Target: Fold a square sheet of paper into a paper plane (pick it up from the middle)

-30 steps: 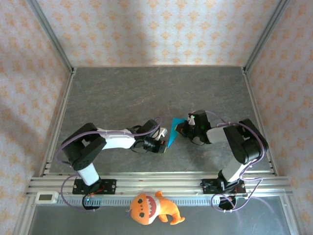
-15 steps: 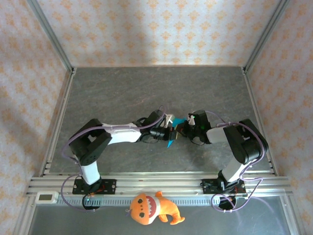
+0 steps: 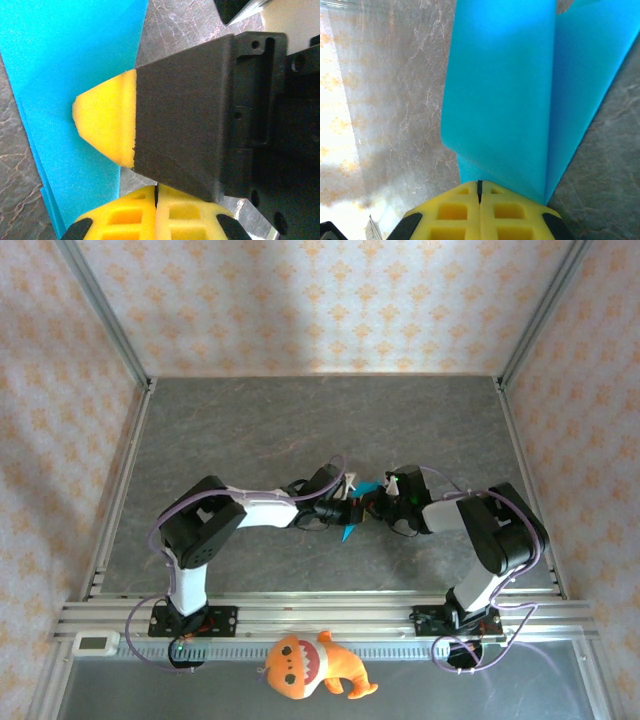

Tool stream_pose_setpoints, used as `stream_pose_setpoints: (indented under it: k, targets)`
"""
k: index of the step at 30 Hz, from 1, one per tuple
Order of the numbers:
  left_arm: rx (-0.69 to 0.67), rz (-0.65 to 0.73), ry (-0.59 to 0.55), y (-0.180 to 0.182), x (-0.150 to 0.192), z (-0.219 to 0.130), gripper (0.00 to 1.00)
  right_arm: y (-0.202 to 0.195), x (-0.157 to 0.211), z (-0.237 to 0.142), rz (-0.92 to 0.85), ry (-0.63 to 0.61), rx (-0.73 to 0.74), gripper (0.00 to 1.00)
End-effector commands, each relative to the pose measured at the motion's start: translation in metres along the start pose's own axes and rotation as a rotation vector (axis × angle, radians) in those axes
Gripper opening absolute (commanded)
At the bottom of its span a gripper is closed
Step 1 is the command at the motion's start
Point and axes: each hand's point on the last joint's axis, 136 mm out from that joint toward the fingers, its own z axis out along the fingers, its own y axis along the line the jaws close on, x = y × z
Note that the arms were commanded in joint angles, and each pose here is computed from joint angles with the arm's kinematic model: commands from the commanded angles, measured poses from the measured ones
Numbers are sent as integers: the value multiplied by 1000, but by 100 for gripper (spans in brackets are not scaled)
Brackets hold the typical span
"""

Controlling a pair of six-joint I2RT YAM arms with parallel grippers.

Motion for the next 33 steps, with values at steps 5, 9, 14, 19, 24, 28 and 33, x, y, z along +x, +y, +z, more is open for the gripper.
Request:
stream_pose_setpoints:
  k: [5, 9, 14, 19, 24, 28, 33]
  targets:
    - [-86, -8, 32, 30, 10, 16, 0, -45, 9, 1, 52, -6, 156, 4]
    - [-135, -4, 70, 46, 28, 11, 0, -47, 10, 1, 51, -6, 163, 4]
    - [-173, 9, 107, 59, 48, -1, 0, -50, 11, 2, 53, -1, 172, 4]
    - [-165, 60, 119, 50, 56, -16, 1, -51, 11, 2, 54, -2, 177, 4]
    - [-171, 113, 134, 48, 62, -21, 2, -51, 11, 2, 55, 0, 175, 4]
    - [-118, 110, 67, 29, 48, -30, 1, -51, 11, 2, 57, -4, 175, 4]
    - [-60, 94, -40, 1, 18, -43, 1, -50, 11, 1, 57, -4, 175, 4]
